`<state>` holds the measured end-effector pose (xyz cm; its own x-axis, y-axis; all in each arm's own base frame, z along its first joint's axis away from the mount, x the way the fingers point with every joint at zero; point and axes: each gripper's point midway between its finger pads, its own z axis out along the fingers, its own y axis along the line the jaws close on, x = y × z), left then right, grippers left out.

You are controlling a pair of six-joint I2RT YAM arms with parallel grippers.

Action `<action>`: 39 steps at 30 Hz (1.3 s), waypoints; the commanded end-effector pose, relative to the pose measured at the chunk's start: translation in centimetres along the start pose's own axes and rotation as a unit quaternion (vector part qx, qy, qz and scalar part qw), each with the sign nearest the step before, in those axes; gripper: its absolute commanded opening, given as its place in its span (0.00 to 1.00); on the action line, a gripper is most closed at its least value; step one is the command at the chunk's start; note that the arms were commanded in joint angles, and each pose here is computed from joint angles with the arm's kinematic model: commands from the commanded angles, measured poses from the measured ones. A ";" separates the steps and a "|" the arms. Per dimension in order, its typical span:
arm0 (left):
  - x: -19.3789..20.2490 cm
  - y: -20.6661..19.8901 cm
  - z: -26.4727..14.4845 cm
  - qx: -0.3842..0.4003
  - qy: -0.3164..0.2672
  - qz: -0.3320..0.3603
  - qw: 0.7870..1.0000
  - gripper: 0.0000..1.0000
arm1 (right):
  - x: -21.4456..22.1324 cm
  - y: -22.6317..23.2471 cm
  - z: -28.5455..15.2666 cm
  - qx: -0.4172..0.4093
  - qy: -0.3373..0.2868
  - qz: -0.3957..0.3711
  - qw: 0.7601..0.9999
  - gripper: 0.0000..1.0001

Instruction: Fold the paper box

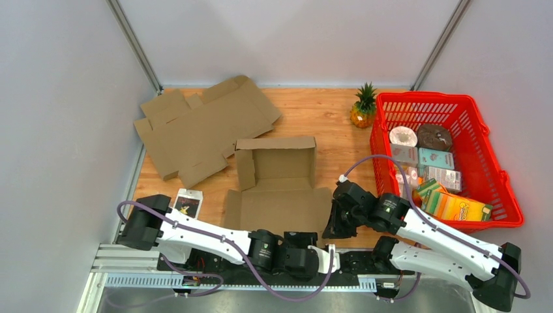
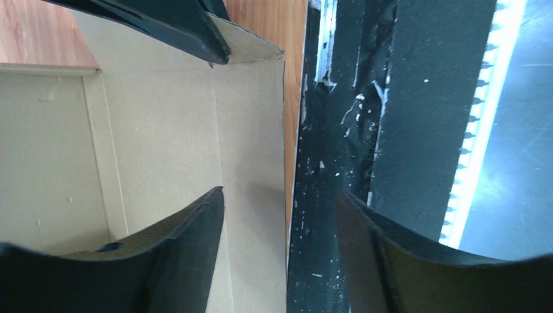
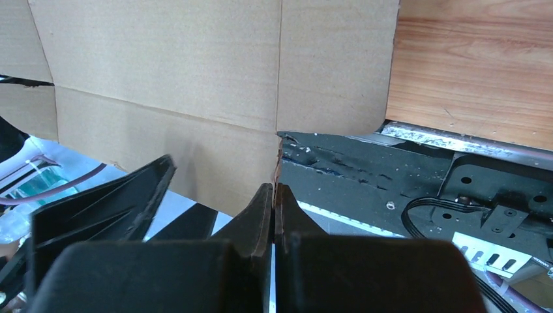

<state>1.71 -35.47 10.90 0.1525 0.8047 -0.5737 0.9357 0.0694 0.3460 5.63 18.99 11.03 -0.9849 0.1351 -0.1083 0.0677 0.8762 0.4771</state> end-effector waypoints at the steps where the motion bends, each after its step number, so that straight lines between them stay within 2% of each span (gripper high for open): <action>1: 0.0 1.5 0.3 -0.044 0.026 0.047 0.998 0.64 | 0.0 1.8 -1.7 -0.035 0.004 0.000 0.999 0.00; 7: 0.1 3.4 -0.4 -0.085 0.035 0.082 0.992 0.42 | -0.2 3.1 -2.9 -0.057 0.002 -0.005 0.998 0.00; 9: 0.2 3.7 -0.9 -0.085 0.038 0.087 0.992 0.37 | -0.4 3.4 -3.3 -0.063 -0.003 -0.009 0.998 0.03; 12: 0.0 3.6 -1.6 -0.069 0.025 0.090 0.993 0.23 | -0.7 4.1 -4.0 -0.073 -0.011 -0.025 0.997 0.10; 13: 0.0 3.6 -2.0 -0.066 0.024 0.093 0.993 0.18 | -1.0 4.2 -4.2 -0.074 -0.018 -0.034 0.997 0.16; 14: -0.3 3.9 -2.5 -0.068 0.017 0.087 0.994 0.13 | -1.7 4.9 -5.0 -0.082 -0.034 -0.045 0.995 0.29; 15: -0.8 4.0 -3.0 -0.067 0.011 0.083 0.994 0.09 | -2.7 4.2 -5.5 -0.059 -0.065 -0.066 0.994 0.36; 16: -0.8 4.1 -3.4 -0.064 0.010 0.079 0.995 0.08 | -3.7 4.2 -6.3 -0.050 -0.088 -0.079 0.992 0.52; 17: -1.8 4.3 -4.2 -0.060 -0.007 0.067 0.996 0.06 | -5.0 4.4 -7.1 -0.033 -0.115 -0.093 0.988 0.59; 18: -2.3 4.3 -4.6 -0.057 -0.014 0.051 0.997 0.03 | -7.5 4.3 -9.6 -0.001 -0.178 -0.122 0.976 0.65; 19: -2.4 4.2 -5.1 -0.049 -0.013 0.047 0.998 0.01 | -8.9 4.4 -11.1 0.017 -0.211 -0.134 0.968 0.76; 20: -3.8 4.1 -5.9 -0.035 -0.030 0.032 0.998 0.00 | -10.2 4.3 -12.4 0.038 -0.241 -0.145 0.959 0.82; 21: -4.4 4.2 -6.3 -0.031 -0.037 0.006 0.999 0.00 | -12.5 4.4 -15.3 0.070 -0.296 -0.140 0.942 0.86; 22: -4.4 4.5 -6.7 -0.027 -0.029 -0.004 0.999 0.00 | -13.5 4.3 -16.6 0.084 -0.322 -0.152 0.931 0.94; 24: -6.2 4.6 -7.9 -0.006 -0.040 -0.060 0.997 0.00 | -15.3 4.3 -19.2 0.101 -0.371 -0.146 0.912 0.98; 25: -5.7 5.5 -8.0 -0.012 -0.017 -0.081 0.997 0.00 | -15.9 4.8 -21.0 0.093 -0.392 -0.148 0.903 1.00; 27: -7.4 6.5 -9.4 -0.008 -0.025 -0.149 0.988 0.00 | -16.7 4.5 -23.3 0.095 -0.420 -0.136 0.892 1.00; 28: -6.8 7.2 -9.8 -0.015 -0.006 -0.172 0.985 0.00 | -16.9 4.6 -24.9 0.087 -0.437 -0.129 0.886 1.00; 31: -7.9 10.0 -10.8 -0.028 -0.016 -0.294 0.955 0.00 | -17.0 3.2 -26.9 0.107 -0.462 -0.122 0.872 1.00; 33: -8.0 12.2 -10.9 -0.018 -0.023 -0.408 0.912 0.00 | -16.8 2.4 -26.8 0.122 -0.458 -0.123 0.872 1.00; 35: -9.2 13.2 -10.5 0.021 -0.048 -0.470 0.881 0.00 | -16.5 1.9 -25.5 0.130 -0.442 -0.129 0.878 1.00; 36: -9.2 15.1 -10.4 0.009 -0.061 -0.512 0.857 0.00 | -16.2 2.1 -24.7 0.122 -0.430 -0.135 0.885 1.00; 38: -10.4 17.1 -10.0 0.010 -0.089 -0.549 0.831 0.00 | -15.7 2.1 -22.3 0.118 -0.400 -0.149 0.896 1.00; 39: -10.4 19.0 -9.6 0.001 -0.099 -0.584 0.806 0.00 | -15.2 3.4 -21.1 0.086 -0.379 -0.165 0.906 1.00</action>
<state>12.97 -35.21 28.11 -0.6051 0.3568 -0.7118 0.6774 0.7005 -0.2247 17.84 8.04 36.32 -0.4683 0.1800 -0.8650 -0.0324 0.9749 0.2203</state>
